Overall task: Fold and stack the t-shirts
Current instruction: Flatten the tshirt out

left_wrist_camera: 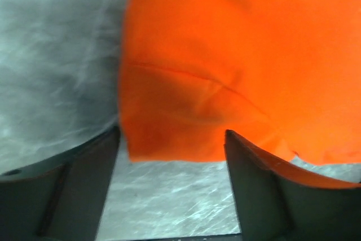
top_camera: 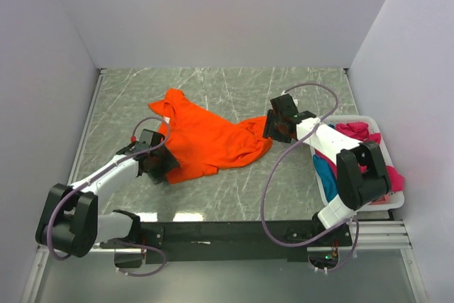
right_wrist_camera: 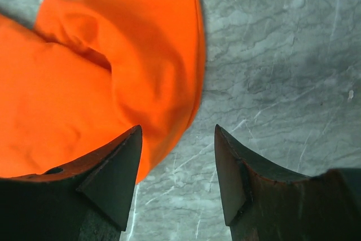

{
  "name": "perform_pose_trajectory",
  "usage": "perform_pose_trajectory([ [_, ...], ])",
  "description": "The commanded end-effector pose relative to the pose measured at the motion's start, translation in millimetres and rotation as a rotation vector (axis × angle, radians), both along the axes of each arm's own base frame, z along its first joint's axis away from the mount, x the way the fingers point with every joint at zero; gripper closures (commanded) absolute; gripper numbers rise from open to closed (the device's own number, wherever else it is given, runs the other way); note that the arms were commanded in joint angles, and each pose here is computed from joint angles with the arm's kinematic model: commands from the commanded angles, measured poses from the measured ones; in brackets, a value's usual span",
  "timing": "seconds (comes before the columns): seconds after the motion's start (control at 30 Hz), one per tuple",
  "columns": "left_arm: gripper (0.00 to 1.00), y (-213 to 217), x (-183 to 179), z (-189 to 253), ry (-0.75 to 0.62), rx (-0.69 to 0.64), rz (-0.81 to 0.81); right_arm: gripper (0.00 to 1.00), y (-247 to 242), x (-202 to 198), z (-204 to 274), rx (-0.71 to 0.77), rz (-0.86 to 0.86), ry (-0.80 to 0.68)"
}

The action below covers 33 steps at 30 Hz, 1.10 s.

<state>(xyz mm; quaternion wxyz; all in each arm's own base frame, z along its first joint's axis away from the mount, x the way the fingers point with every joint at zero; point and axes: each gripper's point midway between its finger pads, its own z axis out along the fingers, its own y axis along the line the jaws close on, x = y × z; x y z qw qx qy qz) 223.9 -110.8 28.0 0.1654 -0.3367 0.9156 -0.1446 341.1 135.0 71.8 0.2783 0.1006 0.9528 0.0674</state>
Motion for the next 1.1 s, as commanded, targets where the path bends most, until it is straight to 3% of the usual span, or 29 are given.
perform_pose_trajectory([
  [0.0,0.41,-15,12,-3,-0.035,-0.045,-0.048,0.39,3,15,5,0.000,-0.039,-0.042],
  [0.07,0.70,-18,18,-2,-0.042,-0.048,-0.060,0.40,7,15,1,0.012,-0.025,-0.032],
  [0.1,0.99,-17,19,-4,-0.030,-0.036,-0.058,0.40,10,14,-2,0.016,-0.015,-0.025],
  [0.27,0.99,-10,36,11,-0.085,0.018,-0.049,0.45,31,15,-10,0.054,0.034,0.002],
  [0.37,0.99,-11,44,27,-0.135,0.015,-0.058,0.57,37,13,-18,0.058,0.041,0.029],
  [0.4,0.99,-12,46,34,-0.158,0.010,-0.061,0.71,39,12,-20,0.061,0.050,0.040],
  [0.47,0.99,-6,53,45,-0.200,0.042,-0.041,0.81,39,12,-21,0.052,0.050,0.041],
  [0.5,0.99,-5,56,52,-0.228,0.044,-0.039,0.98,40,11,-19,0.053,0.051,0.038],
  [0.53,0.99,-4,58,58,-0.246,0.047,-0.037,1.00,41,11,-16,0.055,0.056,0.032],
  [0.67,0.99,-4,75,108,-0.390,0.030,-0.018,1.00,54,11,21,0.058,0.123,-0.066],
  [0.83,0.99,25,92,217,-0.656,0.104,0.121,1.00,49,13,128,0.065,0.088,-0.338],
  [0.97,0.99,56,78,310,-0.838,0.127,0.269,1.00,50,-6,217,0.078,0.093,-0.541],
  [1.07,0.99,67,54,379,-1.013,0.053,0.320,1.00,41,-26,286,0.115,0.071,-0.689],
])
